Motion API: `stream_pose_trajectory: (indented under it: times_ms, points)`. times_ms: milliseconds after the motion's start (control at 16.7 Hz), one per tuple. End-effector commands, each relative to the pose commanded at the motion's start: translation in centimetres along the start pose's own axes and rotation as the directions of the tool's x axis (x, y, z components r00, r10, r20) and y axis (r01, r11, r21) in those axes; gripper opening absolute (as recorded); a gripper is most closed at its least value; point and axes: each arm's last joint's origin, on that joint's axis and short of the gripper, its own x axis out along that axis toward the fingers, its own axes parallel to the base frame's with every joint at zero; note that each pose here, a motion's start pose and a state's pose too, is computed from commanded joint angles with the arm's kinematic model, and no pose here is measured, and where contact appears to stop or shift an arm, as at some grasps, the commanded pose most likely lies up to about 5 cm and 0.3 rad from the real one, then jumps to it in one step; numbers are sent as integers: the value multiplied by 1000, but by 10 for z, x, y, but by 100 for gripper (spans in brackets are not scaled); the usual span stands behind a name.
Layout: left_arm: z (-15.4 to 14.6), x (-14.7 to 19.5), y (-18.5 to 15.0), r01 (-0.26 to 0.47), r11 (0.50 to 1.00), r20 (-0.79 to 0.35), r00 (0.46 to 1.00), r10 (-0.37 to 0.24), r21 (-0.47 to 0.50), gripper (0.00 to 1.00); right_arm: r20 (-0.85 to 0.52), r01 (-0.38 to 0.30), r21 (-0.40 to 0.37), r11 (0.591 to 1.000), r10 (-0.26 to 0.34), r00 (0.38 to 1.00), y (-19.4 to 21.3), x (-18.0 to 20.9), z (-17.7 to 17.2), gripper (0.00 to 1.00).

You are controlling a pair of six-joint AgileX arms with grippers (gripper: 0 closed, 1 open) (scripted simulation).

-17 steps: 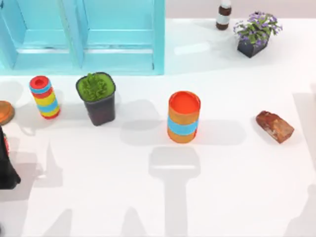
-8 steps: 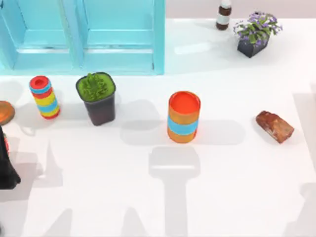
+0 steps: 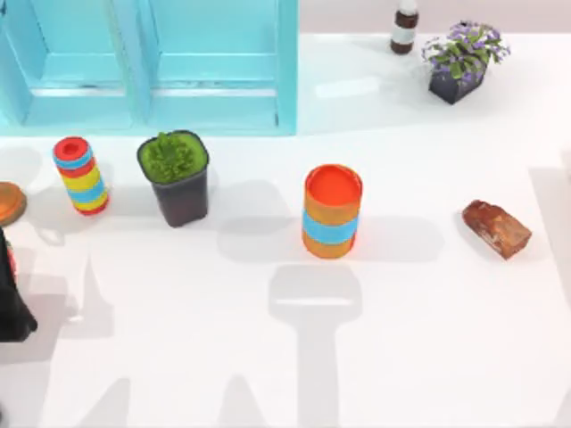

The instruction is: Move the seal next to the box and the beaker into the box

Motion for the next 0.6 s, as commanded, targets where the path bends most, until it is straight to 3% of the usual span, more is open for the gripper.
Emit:
stream_pose_trajectory:
  times_ms: [420, 600]
  points:
    - [0, 0, 0, 0, 1000, 0, 1000, 0, 0, 100, -53, -5, 41, 999, 7, 999, -1, 22, 0, 0]
    - [0, 0, 0, 0, 1000, 0, 1000, 0, 0, 100, -53, -5, 41, 999, 7, 999, -1, 22, 0, 23]
